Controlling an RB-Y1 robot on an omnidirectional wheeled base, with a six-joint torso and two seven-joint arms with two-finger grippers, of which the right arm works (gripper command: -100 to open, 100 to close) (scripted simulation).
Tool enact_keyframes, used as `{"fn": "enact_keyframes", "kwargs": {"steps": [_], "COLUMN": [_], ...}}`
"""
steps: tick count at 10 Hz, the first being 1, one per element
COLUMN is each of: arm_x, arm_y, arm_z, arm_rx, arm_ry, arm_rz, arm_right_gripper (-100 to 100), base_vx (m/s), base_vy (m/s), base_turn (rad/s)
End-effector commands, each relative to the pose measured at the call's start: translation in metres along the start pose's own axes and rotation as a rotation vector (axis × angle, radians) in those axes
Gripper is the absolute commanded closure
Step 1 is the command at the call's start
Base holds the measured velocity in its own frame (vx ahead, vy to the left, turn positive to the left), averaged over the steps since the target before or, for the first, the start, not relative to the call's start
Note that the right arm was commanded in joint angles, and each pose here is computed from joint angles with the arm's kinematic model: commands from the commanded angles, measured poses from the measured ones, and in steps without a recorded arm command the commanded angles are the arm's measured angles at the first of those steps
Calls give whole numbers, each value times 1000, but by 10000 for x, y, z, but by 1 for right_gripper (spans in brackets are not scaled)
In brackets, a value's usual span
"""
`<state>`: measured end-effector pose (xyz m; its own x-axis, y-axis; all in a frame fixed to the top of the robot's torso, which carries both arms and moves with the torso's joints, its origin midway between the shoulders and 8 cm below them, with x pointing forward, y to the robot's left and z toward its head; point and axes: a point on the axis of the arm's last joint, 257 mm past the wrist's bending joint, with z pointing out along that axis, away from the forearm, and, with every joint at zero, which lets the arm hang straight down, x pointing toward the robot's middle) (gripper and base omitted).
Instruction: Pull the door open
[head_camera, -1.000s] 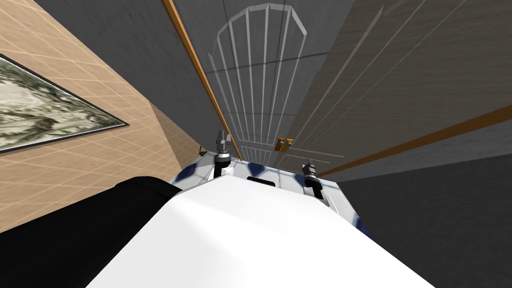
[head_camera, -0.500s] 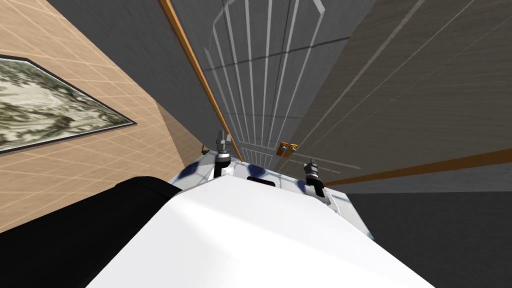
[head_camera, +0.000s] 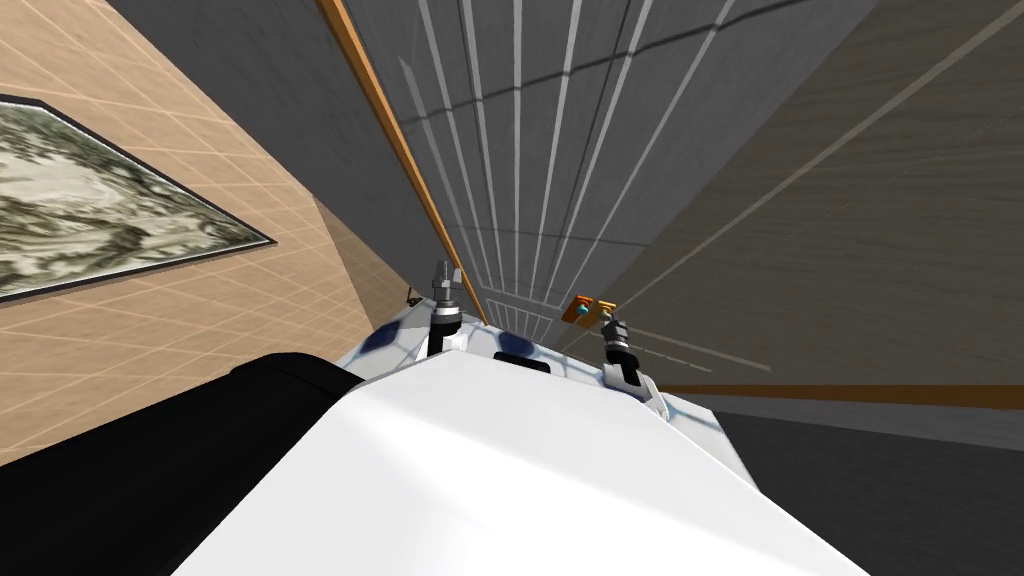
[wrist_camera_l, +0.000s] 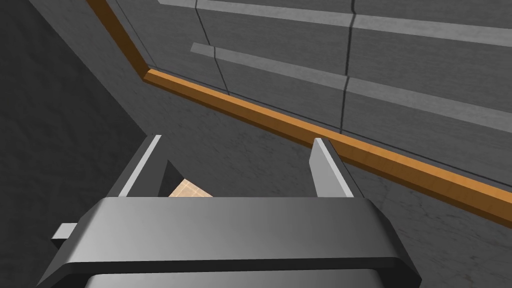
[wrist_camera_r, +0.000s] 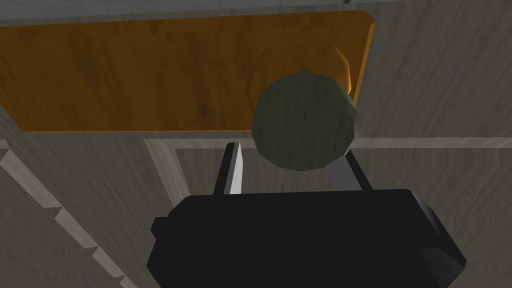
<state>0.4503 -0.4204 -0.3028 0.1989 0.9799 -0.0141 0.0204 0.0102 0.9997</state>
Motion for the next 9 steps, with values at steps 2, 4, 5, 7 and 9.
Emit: {"fn": "enact_keyframes", "kwargs": {"steps": [2,4,5,7,9], "arm_x": [-11,-11,-11,-271,-320], "arm_y": [-7,-7,-7,-94,-113], "arm_z": [-4,-4,-4,-114,-169], "arm_rx": [2,2,2,27,33], "arm_ry": [-2,-2,-2,-38,-42], "arm_rz": [-1,-1,-1,-17,-20], "arm_right_gripper": [100,100,100,-100,-100], "base_vx": [-29,-20,0,-188,-210], "base_vy": [-24,-8,0,-58,27], "base_turn": [2,-4,0,-151,-26]}}
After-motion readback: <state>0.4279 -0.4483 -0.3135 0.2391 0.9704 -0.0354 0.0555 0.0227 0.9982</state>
